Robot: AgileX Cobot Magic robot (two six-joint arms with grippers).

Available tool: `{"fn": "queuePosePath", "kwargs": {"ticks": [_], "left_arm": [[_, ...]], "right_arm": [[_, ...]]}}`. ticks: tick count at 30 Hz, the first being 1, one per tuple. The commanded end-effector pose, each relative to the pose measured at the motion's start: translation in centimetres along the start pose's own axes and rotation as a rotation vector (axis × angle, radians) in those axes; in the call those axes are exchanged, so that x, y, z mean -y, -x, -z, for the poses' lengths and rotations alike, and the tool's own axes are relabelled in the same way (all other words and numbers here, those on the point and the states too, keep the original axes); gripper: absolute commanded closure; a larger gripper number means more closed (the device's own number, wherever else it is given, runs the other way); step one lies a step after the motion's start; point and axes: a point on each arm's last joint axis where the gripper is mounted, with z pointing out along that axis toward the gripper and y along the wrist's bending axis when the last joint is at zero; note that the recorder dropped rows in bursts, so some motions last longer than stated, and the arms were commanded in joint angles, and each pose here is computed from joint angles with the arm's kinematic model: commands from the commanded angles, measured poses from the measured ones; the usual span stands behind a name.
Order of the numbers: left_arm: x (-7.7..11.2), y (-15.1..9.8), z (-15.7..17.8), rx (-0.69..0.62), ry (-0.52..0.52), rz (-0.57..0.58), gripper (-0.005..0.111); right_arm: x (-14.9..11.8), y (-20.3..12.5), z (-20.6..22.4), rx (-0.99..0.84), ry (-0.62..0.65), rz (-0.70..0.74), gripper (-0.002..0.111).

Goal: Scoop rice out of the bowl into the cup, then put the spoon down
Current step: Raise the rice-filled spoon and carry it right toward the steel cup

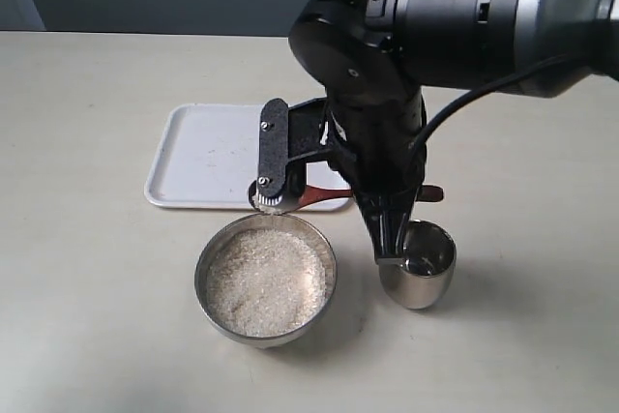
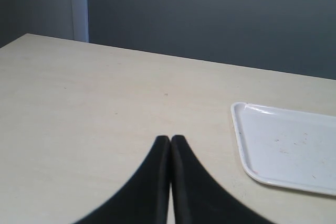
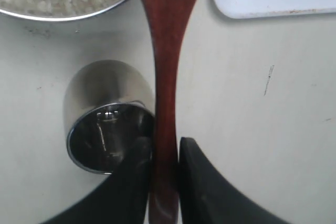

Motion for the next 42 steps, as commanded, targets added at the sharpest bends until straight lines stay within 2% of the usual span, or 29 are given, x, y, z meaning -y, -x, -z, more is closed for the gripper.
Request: {"fn": "queuePosePath", "kwargs": {"ticks": [1,17,28,42], "left_arm": [[0.1,0.2,0.1,0.016,-0.01,0.005,0.106],[0.1,0.2,0.1,0.016,-0.01,0.005,0.106],[0.1,0.2,0.1,0.016,-0.01,0.005,0.106],[0.1,0.2,0.1,0.016,-0.01,0.003,0.106]], "right_arm": [[0.1,-0.2,0.3,0.014,0.007,-0.003,0.109],[-0.5,-4.2,-0.1,-0.015,0.046,-0.052,0.109],[0.0,-7.8,-1.1,-0.054,0.075,-0.144,0.109],[-0.4,-8.6,-2.2,-0.099,0.094,-0.142,0.109]]}}
